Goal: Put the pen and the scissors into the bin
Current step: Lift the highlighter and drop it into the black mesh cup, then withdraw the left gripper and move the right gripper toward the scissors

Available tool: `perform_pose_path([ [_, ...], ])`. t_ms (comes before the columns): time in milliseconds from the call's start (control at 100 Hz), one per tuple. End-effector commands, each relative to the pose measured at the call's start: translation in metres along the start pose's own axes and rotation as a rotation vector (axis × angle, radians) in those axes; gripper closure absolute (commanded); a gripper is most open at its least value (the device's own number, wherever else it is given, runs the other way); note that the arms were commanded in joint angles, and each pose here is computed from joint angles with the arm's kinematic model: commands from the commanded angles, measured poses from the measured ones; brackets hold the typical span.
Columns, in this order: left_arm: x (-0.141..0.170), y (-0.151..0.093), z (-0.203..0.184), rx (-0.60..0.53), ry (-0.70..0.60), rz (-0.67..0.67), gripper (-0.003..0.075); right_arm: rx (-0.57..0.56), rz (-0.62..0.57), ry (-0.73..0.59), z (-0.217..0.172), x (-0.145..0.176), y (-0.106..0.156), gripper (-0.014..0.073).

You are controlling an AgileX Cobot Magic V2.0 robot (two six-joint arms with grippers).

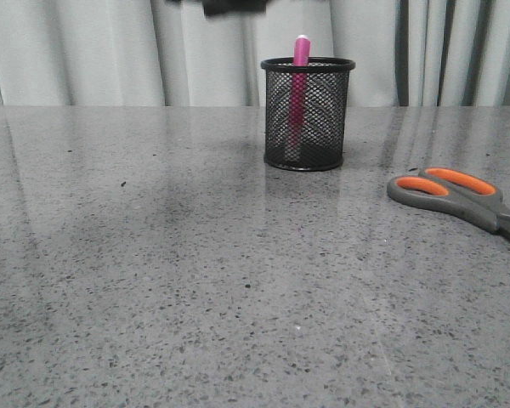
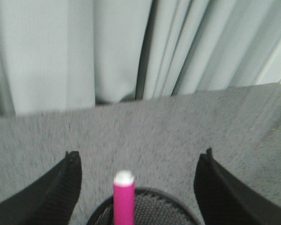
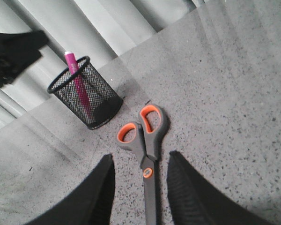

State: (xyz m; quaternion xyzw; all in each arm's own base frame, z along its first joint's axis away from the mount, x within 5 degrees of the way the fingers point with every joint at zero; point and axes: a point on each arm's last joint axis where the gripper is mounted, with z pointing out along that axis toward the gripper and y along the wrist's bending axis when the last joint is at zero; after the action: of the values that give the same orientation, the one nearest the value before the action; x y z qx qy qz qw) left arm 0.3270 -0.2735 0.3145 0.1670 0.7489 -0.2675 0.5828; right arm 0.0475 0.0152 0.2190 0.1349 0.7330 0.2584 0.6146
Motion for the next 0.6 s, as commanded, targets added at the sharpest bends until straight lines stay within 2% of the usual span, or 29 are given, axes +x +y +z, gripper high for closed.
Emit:
perform_pose_path([
  [0, -0.072, -0.016, -0.053, 0.043, -0.199, 0.092, 0.0253, -0.054, -0.023, -0.150, -0.009, -0.025, 0.014, 0.0356],
  [100, -0.097, -0.025, -0.100, 0.100, -0.137, 0.168, 0.0302, -0.086, -0.076, -0.183, -0.020, -0.047, 0.031, 0.0356],
  [210, -0.115, -0.030, -0.155, 0.140, -0.121, 0.203, 0.0347, -0.087, -0.244, -0.141, -0.027, -0.081, 0.057, 0.0356],
  [320, -0.119, -0.028, -0.198, 0.152, -0.161, 0.198, 0.0352, -0.068, -0.430, 0.063, -0.017, -0.110, 0.082, 0.0356],
  [370, -0.118, -0.027, -0.217, 0.155, -0.186, 0.198, 0.0352, -0.065, -0.479, 0.153, -0.007, -0.124, 0.092, 0.0356],
  [490, -0.106, -0.023, -0.242, 0.161, -0.195, 0.178, 0.0352, -0.085, -0.483, 0.287, 0.028, -0.157, 0.114, 0.0356],
  [590, -0.094, -0.020, -0.253, 0.166, -0.184, 0.158, 0.0352, -0.087, -0.517, 0.394, 0.057, -0.166, 0.118, 0.0356],
])
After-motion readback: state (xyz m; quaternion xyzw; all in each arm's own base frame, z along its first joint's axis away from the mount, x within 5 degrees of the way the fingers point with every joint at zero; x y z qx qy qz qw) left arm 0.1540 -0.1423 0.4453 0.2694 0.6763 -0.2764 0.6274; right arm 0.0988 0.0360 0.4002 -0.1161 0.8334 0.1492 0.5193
